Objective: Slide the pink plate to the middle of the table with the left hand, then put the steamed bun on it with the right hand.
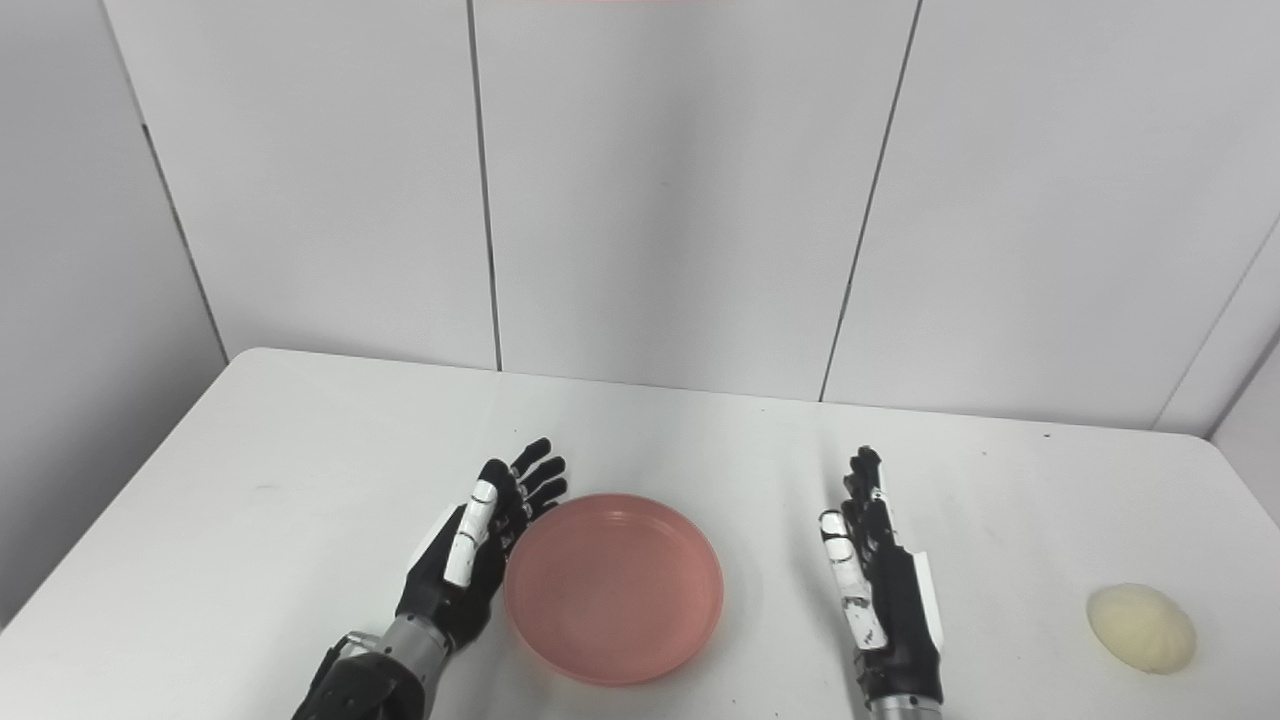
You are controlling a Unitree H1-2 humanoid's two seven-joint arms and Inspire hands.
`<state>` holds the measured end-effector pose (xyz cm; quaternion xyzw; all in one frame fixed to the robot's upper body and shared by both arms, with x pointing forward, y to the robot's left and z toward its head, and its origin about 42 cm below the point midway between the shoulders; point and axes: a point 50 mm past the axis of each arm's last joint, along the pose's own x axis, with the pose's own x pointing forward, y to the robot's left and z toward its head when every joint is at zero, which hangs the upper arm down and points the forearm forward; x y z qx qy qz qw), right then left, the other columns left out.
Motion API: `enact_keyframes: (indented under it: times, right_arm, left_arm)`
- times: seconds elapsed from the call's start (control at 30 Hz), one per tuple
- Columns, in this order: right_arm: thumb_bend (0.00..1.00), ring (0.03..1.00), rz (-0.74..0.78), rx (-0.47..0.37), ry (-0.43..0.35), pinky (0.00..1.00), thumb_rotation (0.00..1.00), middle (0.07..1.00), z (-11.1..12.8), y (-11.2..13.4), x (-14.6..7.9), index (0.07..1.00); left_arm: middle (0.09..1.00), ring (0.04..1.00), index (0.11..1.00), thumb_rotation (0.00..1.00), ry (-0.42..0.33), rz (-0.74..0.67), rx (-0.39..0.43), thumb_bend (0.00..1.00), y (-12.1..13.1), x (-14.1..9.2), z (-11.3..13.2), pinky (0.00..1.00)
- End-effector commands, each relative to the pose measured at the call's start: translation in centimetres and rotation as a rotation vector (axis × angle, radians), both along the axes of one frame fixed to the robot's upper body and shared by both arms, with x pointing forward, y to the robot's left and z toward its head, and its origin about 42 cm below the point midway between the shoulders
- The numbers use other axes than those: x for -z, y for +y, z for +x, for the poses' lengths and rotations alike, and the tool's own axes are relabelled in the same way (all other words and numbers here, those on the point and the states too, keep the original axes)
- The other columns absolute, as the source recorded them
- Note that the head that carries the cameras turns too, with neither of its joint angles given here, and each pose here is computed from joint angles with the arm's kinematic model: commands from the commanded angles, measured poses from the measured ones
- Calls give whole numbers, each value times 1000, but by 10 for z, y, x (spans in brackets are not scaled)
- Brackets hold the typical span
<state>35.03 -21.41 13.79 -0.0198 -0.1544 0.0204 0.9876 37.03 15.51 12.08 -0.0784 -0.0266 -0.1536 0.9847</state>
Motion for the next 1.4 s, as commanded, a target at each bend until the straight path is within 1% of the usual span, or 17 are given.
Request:
enact_keyframes:
  times: [0.0, 0.03, 0.07, 0.13, 0.3, 0.47, 0.63, 0.7, 0.77, 0.87, 1.03, 1.1, 1.17, 1.27, 1.3, 1.33, 1.37]
  right_arm:
    - [571, 1000, 15, 14, 76, 1000, 856, 1000, -11, 10, 18, 1000]
    - [574, 1000, 10, 15, 78, 1000, 858, 1000, -11, 11, 17, 1000]
    - [576, 1000, 7, 16, 79, 1000, 851, 1000, -11, 13, 16, 1000]
    - [568, 1000, 12, 12, 77, 1000, 841, 1000, -11, 15, 14, 1000]
    - [550, 1000, 3, 11, 75, 1000, 854, 1000, -11, 20, 11, 1000]
    - [560, 1000, -1, 0, 79, 1000, 857, 1000, -13, 22, 7, 1000]
    - [554, 998, -19, -4, 78, 993, 885, 997, -15, 22, 6, 1000]
    - [553, 1000, -16, -7, 81, 998, 884, 998, -16, 22, 5, 999]
    - [540, 998, -8, -7, 77, 992, 862, 994, -17, 22, 3, 996]
    - [544, 993, 3, -2, 75, 995, 856, 989, -17, 19, 2, 993]
    - [592, 998, 11, 18, 67, 1000, 856, 992, -13, 7, 5, 998]
    - [635, 998, -4, 28, 65, 1000, 867, 996, -11, 1, 5, 998]
    - [645, 990, -37, 50, 61, 1000, 853, 983, -10, -8, 2, 992]
    - [643, 977, -87, 86, 48, 989, 856, 971, -9, -21, -4, 982]
    - [633, 979, -89, 112, 37, 994, 863, 971, -9, -25, -6, 982]
    - [637, 964, -94, 151, 26, 972, 838, 952, -8, -29, -8, 960]
    - [669, 934, -97, 180, 19, 934, 813, 921, -8, -31, -10, 923]
  left_arm:
    - [966, 964, 953, 1000, -8, 7, 4, 633, -7, 1, -6, 981]
    - [969, 967, 955, 1000, -12, 0, 4, 631, -10, 2, -9, 983]
    - [977, 976, 958, 1000, -15, -5, 4, 593, -12, 3, -11, 993]
    - [989, 987, 966, 1000, -19, -7, 12, 566, -14, 4, -14, 999]
    - [1000, 1000, 999, 1000, -38, 23, 29, 545, -19, 7, -17, 1000]
    - [1000, 1000, 1000, 1000, -67, 42, 25, 548, -21, 8, -17, 1000]
    - [1000, 1000, 1000, 1000, -107, 102, 28, 576, -22, 11, -14, 1000]
    - [1000, 1000, 1000, 1000, -120, 134, 23, 586, -23, 11, -13, 1000]
    - [1000, 1000, 1000, 1000, -134, 154, 10, 626, -24, 12, -13, 1000]
    - [1000, 1000, 1000, 1000, -155, 159, -2, 630, -23, 13, -11, 1000]
    - [1000, 1000, 1000, 1000, -161, 184, -27, 635, -21, 13, -8, 1000]
    - [1000, 1000, 1000, 1000, -168, 183, -36, 609, -21, 13, -8, 1000]
    - [1000, 1000, 1000, 1000, -171, 186, -59, 593, -21, 14, -8, 1000]
    - [1000, 1000, 1000, 1000, -170, 183, -70, 581, -22, 13, -9, 1000]
    - [1000, 1000, 1000, 1000, -173, 185, -73, 576, -22, 13, -9, 1000]
    - [1000, 1000, 1000, 1000, -171, 182, -77, 566, -23, 13, -10, 1000]
    - [1000, 1000, 1000, 1000, -169, 180, -80, 551, -23, 13, -10, 1000]
